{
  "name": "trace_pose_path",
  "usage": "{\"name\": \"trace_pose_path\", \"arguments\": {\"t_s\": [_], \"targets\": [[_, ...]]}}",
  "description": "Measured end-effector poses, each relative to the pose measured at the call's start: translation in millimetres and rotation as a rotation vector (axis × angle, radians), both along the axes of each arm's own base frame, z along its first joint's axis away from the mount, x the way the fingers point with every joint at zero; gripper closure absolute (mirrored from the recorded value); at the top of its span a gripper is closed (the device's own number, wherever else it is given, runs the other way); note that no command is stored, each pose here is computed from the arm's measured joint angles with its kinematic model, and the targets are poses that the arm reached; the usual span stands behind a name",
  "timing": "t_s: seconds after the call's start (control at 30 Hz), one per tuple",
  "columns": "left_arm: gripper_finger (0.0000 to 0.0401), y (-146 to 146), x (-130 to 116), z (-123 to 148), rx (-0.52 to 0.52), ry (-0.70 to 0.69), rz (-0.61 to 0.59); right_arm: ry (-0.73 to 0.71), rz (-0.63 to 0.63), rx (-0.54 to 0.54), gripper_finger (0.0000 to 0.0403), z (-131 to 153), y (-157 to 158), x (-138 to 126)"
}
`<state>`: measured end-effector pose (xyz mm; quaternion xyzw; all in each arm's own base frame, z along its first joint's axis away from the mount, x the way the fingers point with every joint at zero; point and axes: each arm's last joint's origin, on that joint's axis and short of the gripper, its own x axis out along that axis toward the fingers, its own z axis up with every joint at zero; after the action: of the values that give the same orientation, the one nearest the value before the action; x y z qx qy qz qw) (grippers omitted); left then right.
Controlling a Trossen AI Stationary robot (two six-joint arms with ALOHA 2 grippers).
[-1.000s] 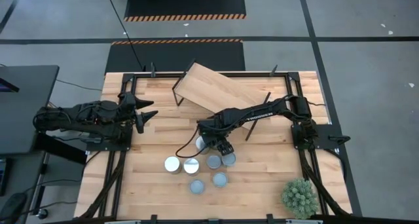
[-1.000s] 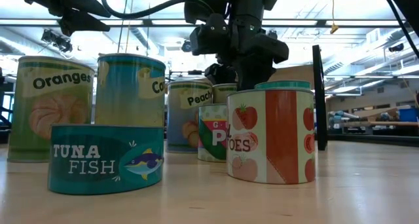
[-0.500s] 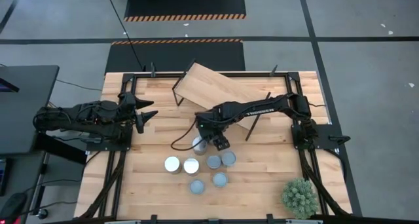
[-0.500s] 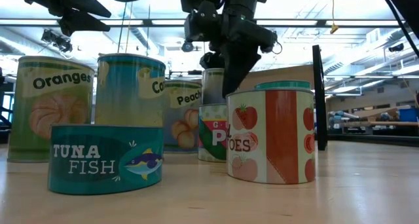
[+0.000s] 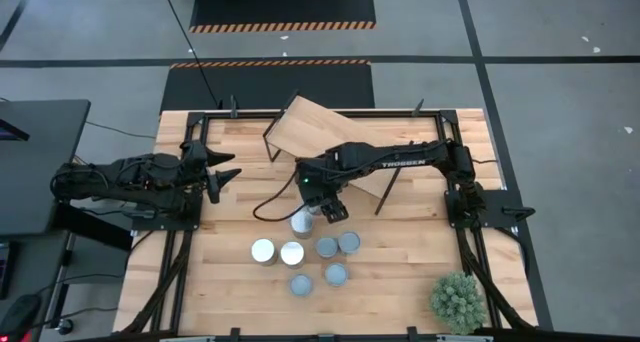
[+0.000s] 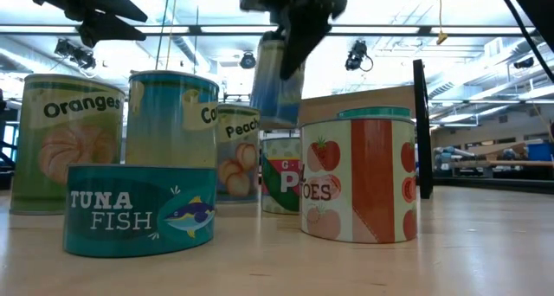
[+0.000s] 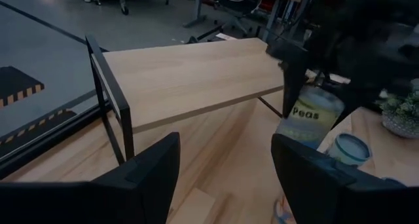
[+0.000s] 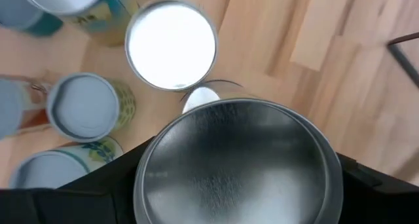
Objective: Pick and place cans onto a shelf
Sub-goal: Put the top canned peas on the shelf
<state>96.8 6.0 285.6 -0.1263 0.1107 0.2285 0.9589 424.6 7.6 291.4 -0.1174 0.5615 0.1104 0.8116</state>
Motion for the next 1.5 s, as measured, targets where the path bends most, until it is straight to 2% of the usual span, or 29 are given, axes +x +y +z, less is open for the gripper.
{"name": "trace_pose_path", "arguments": {"t_s": [0.57,0.87,1.07,1.27,1.5], "targets": [[0.0154,1,0,0,0.006,-0.004,0.022,0.005,-0.301,0.095,0.0085,64,-24,-21],[0.0154,1,0,0,0.006,-0.004,0.022,0.081,-0.553,0.148,0.0085,82,-62,-47],[0.0154,1,0,0,0.006,-0.004,0.022,0.015,-0.682,0.175,0.0085,104,-90,-71],[0.0154,1,0,0,0.006,-0.004,0.022,0.079,-0.773,0.172,0.0085,93,-109,-105],[0.0154,1,0,0,0.006,-0.004,0.021,0.056,-0.949,0.217,0.0085,79,-122,-149]]}}
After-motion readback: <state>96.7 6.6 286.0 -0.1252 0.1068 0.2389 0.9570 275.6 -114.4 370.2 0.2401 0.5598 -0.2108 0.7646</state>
